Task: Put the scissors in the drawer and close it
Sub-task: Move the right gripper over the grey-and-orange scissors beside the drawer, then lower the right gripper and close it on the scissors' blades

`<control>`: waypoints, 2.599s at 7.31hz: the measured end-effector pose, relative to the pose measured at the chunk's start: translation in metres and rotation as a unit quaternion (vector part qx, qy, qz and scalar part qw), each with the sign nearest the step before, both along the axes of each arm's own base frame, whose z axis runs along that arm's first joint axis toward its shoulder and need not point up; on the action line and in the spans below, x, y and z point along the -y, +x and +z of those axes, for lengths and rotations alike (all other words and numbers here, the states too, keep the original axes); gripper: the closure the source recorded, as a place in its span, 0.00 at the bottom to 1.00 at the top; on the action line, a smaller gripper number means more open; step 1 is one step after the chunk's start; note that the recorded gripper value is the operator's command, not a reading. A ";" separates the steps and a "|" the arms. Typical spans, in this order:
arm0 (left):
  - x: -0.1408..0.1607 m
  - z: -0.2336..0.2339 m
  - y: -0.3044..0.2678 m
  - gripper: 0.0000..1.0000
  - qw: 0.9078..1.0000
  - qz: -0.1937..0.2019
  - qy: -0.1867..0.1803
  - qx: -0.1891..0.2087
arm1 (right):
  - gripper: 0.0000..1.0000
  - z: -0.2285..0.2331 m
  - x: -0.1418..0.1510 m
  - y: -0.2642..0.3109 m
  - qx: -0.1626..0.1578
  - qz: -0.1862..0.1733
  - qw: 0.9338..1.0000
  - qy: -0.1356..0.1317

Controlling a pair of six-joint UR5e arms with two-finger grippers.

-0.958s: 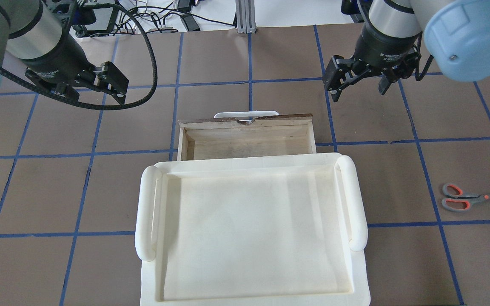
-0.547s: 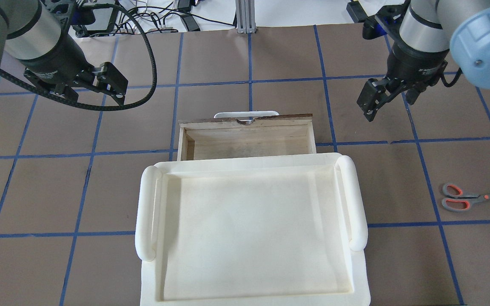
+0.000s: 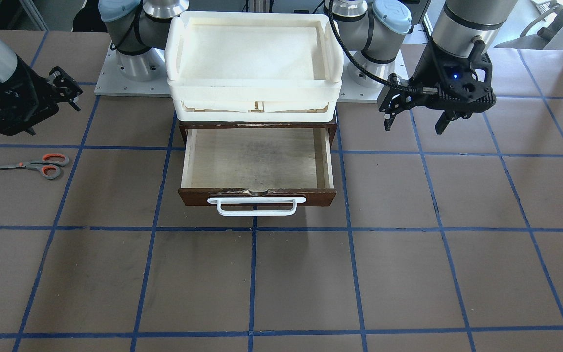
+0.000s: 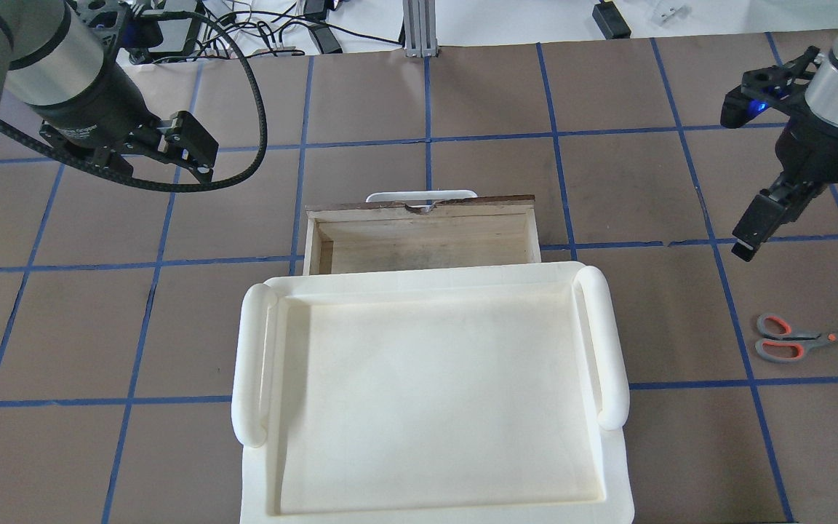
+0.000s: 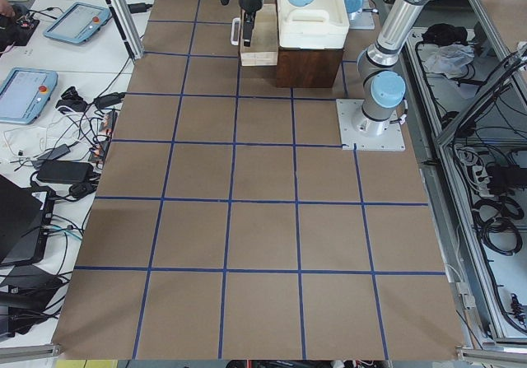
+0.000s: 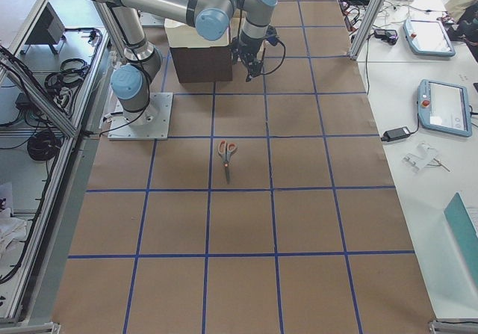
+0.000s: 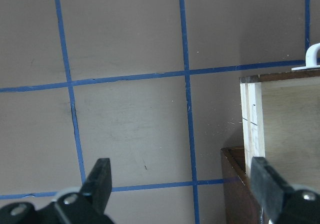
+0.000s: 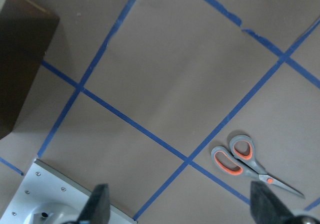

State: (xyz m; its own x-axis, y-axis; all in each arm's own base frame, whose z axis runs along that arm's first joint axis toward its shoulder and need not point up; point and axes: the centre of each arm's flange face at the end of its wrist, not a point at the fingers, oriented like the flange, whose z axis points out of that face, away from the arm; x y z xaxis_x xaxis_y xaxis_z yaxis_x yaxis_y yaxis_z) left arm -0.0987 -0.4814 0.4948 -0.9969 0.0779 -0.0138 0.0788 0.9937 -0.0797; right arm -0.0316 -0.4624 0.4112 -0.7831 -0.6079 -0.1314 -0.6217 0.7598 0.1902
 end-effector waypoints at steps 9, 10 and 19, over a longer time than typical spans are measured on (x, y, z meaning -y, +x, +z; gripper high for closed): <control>0.000 -0.003 -0.001 0.00 1.000 -0.001 0.004 -0.003 | 0.00 -0.163 -0.116 -0.182 0.064 0.333 0.934 -0.109; 0.000 -0.004 0.000 0.00 1.000 -0.001 0.004 -0.003 | 0.00 -0.178 -0.113 -0.188 0.066 0.359 0.924 -0.118; 0.000 -0.008 0.000 0.00 1.000 0.001 0.004 -0.002 | 0.04 -0.242 -0.106 -0.206 0.079 0.431 0.888 -0.139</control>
State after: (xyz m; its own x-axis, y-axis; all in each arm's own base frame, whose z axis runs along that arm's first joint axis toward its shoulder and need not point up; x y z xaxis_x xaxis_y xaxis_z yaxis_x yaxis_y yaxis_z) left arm -0.0985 -0.4816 0.4866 -0.9971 0.0752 -0.0085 0.0756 0.9945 -0.0718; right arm -0.2377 -0.3560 0.1693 0.0040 -0.9988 0.0497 -0.9974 -0.0075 -0.0714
